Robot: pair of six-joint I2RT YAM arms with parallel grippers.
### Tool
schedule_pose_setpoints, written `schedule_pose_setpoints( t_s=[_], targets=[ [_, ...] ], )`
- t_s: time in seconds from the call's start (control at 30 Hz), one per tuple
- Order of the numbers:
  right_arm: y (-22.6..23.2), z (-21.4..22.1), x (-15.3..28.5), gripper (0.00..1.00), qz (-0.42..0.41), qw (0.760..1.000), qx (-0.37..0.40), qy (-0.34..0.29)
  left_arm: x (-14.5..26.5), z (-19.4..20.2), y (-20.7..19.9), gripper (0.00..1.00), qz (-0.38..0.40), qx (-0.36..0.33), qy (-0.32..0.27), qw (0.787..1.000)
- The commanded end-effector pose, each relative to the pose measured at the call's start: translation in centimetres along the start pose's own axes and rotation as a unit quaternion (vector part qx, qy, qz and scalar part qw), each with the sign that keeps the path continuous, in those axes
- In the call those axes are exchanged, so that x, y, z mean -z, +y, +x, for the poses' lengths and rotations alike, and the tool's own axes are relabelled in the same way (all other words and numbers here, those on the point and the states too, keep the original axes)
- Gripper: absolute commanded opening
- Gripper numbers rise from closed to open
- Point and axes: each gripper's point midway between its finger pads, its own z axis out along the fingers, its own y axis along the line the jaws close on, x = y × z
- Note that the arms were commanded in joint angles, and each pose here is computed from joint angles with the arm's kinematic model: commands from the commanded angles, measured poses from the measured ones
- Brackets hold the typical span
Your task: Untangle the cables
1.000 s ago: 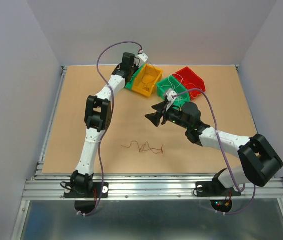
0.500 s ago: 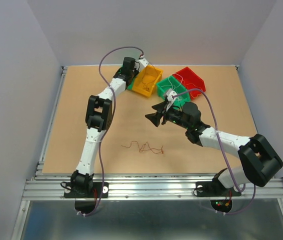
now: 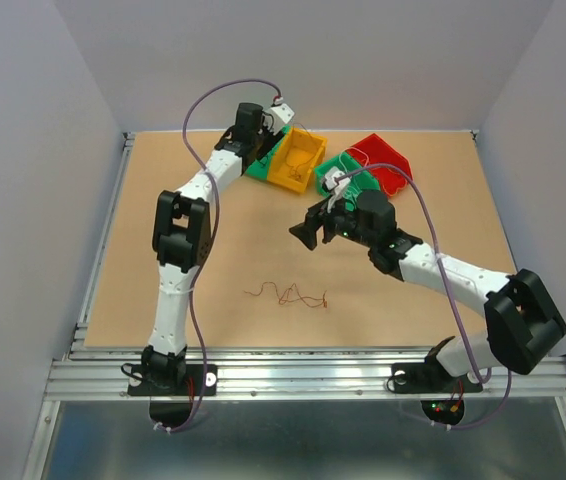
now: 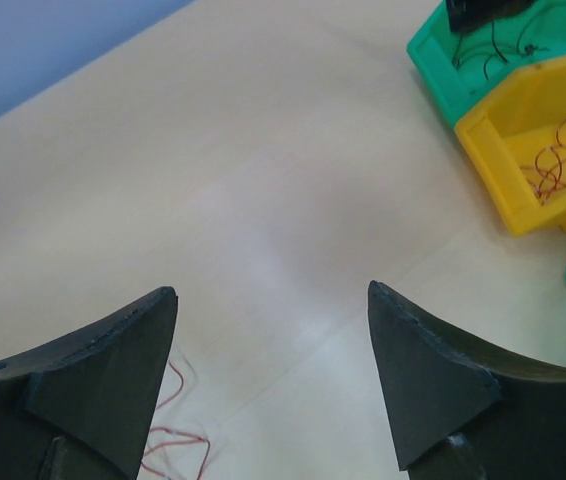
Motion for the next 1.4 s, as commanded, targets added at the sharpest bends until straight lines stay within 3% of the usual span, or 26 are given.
schedule_pose_setpoints(
  t_s=[0.0,0.1,0.2,0.23,0.3,0.37,0.43,0.53,0.7,0.9,1.17,1.27,1.3,1.37],
  targets=[
    [0.2,0.8,1.4,0.84,0.012,0.999,0.008,0.051,4.6,-5.3,3.2,0.71,-0.025,0.023,-0.059,0.998],
    [0.7,3.0,2.0,0.92,-0.002,0.995,0.0,0.098,5.9,-5.2,3.9,0.71,-0.035,0.028,-0.055,0.998],
    [0.3,5.6,2.2,0.94,-0.007,0.989,0.013,0.149,8.4,-5.1,5.2,0.71,-0.044,0.052,-0.056,0.996],
    [0.0,6.2,1.7,0.94,-0.002,0.987,0.01,0.161,8.7,-3.8,3.9,0.71,-0.023,0.072,-0.05,0.996],
    [0.4,7.0,1.5,0.94,-0.016,0.984,0.01,0.177,12.3,-5.7,5.2,0.71,-0.029,0.097,-0.094,0.99],
    [2.0,7.9,1.0,0.94,-0.057,0.981,0.021,0.186,13.8,-4.5,3.3,0.73,-0.004,0.119,-0.107,0.987],
    [4.7,9.7,1.4,1.0,-0.103,0.97,0.045,0.215,17.6,-6.2,3.8,0.76,0.001,0.132,-0.15,0.98],
    [7.1,12.2,1.3,1.0,-0.128,0.956,0.095,0.248,20.8,-4.7,1.0,0.83,0.043,0.147,-0.166,0.974],
    [7.7,14.6,0.9,1.0,-0.136,0.94,0.122,0.287,26.0,-4.7,0.6,0.89,0.034,0.16,-0.232,0.959],
    [8.6,17.3,0.8,1.0,-0.137,0.922,0.147,0.33,28.8,-3.1,1.2,0.92,-0.012,0.166,-0.265,0.95],
    [7.7,19.3,0.3,0.99,-0.112,0.91,0.153,0.369,27.9,-2.1,1.7,0.92,-0.015,0.181,-0.254,0.95],
    [7.5,19.6,0.1,0.82,-0.102,0.907,0.158,0.376,27.4,-1.8,1.8,0.92,-0.012,0.184,-0.249,0.951],
    [7.3,19.9,0.0,0.68,-0.098,0.905,0.157,0.383,27.3,-1.7,1.8,0.92,-0.011,0.185,-0.248,0.951],
    [7.2,20.0,-0.2,0.56,-0.093,0.903,0.159,0.388,27.2,-1.5,2.0,0.92,-0.011,0.188,-0.247,0.951]
  ],
)
